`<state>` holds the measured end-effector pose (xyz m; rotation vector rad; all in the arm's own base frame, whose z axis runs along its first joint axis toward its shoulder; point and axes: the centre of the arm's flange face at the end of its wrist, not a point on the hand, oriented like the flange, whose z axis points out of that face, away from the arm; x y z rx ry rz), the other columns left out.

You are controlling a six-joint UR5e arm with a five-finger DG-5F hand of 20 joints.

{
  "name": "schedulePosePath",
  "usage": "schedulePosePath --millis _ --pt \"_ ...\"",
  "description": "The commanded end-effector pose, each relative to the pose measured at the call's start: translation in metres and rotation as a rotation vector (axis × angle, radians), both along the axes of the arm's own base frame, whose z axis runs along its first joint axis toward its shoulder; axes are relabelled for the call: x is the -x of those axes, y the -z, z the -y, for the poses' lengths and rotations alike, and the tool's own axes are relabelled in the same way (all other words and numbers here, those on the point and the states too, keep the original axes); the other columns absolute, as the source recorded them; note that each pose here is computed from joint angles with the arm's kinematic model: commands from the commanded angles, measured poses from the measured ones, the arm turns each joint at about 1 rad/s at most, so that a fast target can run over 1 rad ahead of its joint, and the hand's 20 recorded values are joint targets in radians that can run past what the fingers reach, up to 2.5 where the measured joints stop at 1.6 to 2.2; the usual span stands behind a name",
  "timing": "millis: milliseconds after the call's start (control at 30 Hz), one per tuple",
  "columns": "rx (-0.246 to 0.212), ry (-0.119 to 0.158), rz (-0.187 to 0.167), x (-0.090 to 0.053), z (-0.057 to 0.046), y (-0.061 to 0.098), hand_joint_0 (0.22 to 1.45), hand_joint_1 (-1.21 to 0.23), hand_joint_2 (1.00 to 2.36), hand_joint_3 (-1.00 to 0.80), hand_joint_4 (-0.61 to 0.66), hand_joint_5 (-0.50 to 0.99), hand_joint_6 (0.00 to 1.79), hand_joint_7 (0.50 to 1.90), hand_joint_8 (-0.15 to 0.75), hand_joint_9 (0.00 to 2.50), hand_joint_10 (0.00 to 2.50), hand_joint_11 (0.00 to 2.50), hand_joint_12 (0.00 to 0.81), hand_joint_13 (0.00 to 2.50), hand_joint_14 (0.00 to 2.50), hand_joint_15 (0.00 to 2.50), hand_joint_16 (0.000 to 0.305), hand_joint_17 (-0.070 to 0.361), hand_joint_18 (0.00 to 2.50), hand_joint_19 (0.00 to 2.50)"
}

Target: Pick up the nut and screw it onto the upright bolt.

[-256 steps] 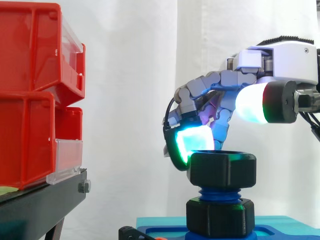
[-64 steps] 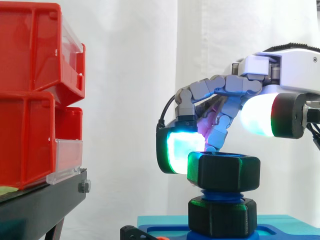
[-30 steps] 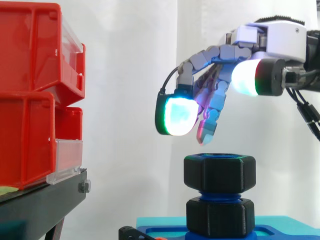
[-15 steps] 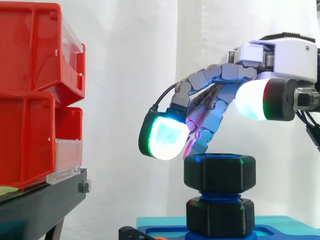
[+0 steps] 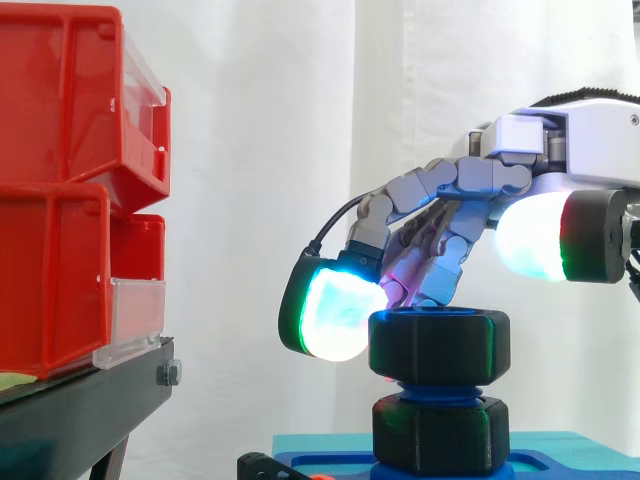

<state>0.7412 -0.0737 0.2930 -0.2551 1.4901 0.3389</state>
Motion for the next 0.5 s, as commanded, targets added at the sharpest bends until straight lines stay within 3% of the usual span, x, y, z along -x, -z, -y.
schedulePosePath --millis 0,233,467 --pt "-0.004 0.0 0.001 0.0 0.002 -0.001 0.5 -0.14 1.0 -0.5 0.21 -0.07 0.5 0.85 0.195 1.06 0.0 0.0 0.157 0.8 0.0 0.0 0.025 0.056 0.62 0.31" --pt "0.004 -0.001 -0.016 0.004 0.005 0.005 0.52 -0.16 1.0 -0.5 0.19 -0.04 0.5 1.1 0.212 1.12 0.0 0.01 0.157 0.84 0.0 0.0 0.022 0.05 0.65 0.31" --pt "0.004 0.004 -0.015 0.005 0.014 0.005 0.54 -0.19 1.0 -0.5 0.14 0.01 0.5 1.48 0.24 1.28 0.0 0.08 0.139 0.95 0.0 0.0 0.018 0.041 0.77 0.34"
